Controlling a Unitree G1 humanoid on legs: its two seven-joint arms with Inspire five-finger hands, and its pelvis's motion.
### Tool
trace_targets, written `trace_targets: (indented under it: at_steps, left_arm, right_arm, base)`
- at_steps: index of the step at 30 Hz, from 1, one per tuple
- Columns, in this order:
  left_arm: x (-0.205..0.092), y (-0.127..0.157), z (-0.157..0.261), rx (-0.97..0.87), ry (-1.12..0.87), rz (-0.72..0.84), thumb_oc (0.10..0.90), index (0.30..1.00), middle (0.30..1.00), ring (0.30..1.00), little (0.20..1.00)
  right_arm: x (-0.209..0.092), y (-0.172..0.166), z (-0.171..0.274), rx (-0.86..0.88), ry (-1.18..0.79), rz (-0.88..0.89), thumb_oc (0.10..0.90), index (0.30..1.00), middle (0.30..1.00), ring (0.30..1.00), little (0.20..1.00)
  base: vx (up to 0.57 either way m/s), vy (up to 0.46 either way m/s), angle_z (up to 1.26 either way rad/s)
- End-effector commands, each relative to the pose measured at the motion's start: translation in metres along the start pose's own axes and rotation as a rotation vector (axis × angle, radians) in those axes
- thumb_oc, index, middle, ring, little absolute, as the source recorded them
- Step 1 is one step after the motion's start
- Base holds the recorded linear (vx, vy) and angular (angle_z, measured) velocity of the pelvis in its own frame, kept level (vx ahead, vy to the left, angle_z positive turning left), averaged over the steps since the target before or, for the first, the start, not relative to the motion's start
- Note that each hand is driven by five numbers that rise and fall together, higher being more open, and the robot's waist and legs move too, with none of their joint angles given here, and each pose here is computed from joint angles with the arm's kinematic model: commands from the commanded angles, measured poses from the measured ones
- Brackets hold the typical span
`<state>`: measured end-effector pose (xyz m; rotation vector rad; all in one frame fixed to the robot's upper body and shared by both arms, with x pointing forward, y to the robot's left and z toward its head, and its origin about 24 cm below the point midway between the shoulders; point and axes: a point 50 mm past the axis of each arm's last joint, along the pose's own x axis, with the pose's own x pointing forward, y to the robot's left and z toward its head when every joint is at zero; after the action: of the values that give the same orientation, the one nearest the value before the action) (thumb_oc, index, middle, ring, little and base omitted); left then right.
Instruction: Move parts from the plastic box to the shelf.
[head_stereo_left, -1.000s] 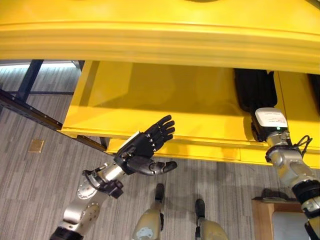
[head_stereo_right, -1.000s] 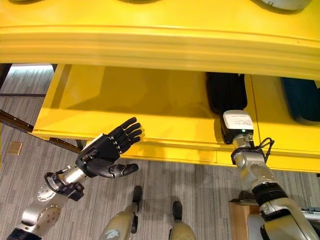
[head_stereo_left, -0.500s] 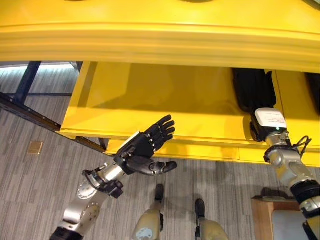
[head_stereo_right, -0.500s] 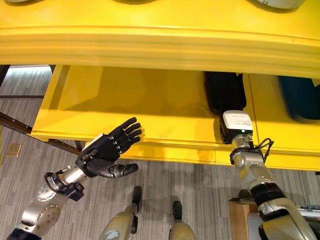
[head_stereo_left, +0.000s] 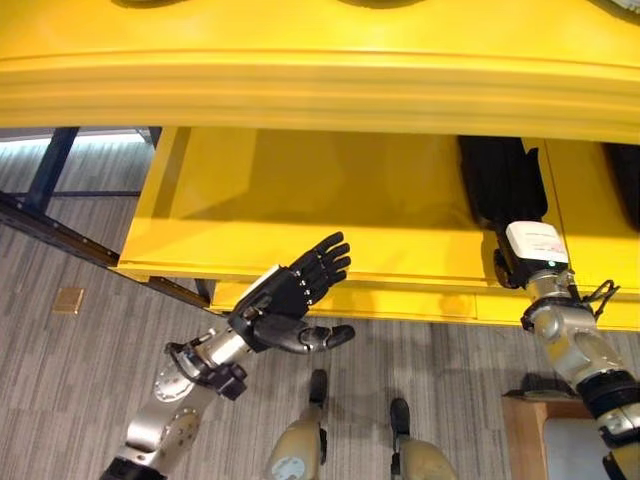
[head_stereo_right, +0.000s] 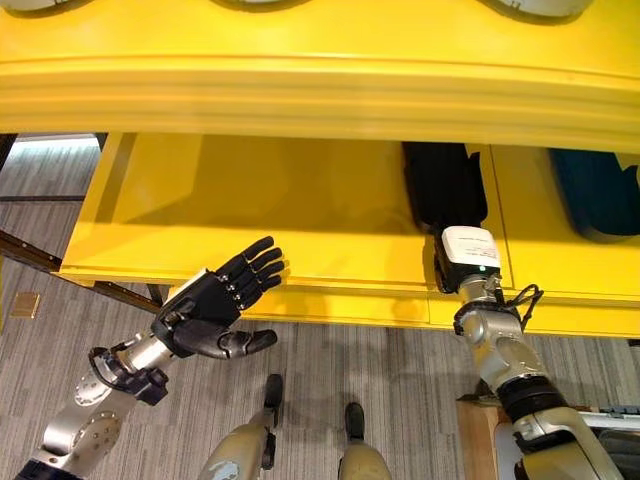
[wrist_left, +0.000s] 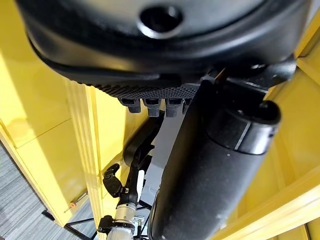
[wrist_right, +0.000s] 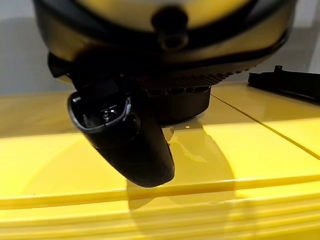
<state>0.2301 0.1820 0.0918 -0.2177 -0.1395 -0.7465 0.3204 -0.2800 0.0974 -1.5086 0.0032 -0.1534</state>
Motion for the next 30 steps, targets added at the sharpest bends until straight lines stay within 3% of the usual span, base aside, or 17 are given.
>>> trace_targets:
  at_steps: [1, 14, 30]
  left_arm:
    - [0.009, -0.015, 0.033, 0.049, -0.234, -0.079, 0.9, 1.0, 1.0, 1.0, 1.0]
    - [0.008, -0.015, 0.032, 0.034, -0.236, -0.066, 0.9, 1.0, 1.0, 1.0, 1.0]
    - [0.005, -0.015, 0.03, 0.018, -0.236, -0.071, 0.9, 1.0, 1.0, 1.0, 1.0]
  right_arm:
    - [-0.002, -0.003, 0.002, -0.013, -0.029, -0.014, 0.9, 1.0, 1.0, 1.0, 1.0]
    - [-0.009, 0.0, 0.005, 0.042, -0.038, -0.108, 0.9, 1.0, 1.0, 1.0, 1.0]
    - [-0.008, -0.006, -0.008, -0.033, -0.012, -0.228, 0.9, 1.0, 1.0, 1.0, 1.0]
  base:
    - [0.0, 0.0, 0.0]
    - [0.0, 0.001, -0.01]
    - [0.0, 0.0, 0.0]
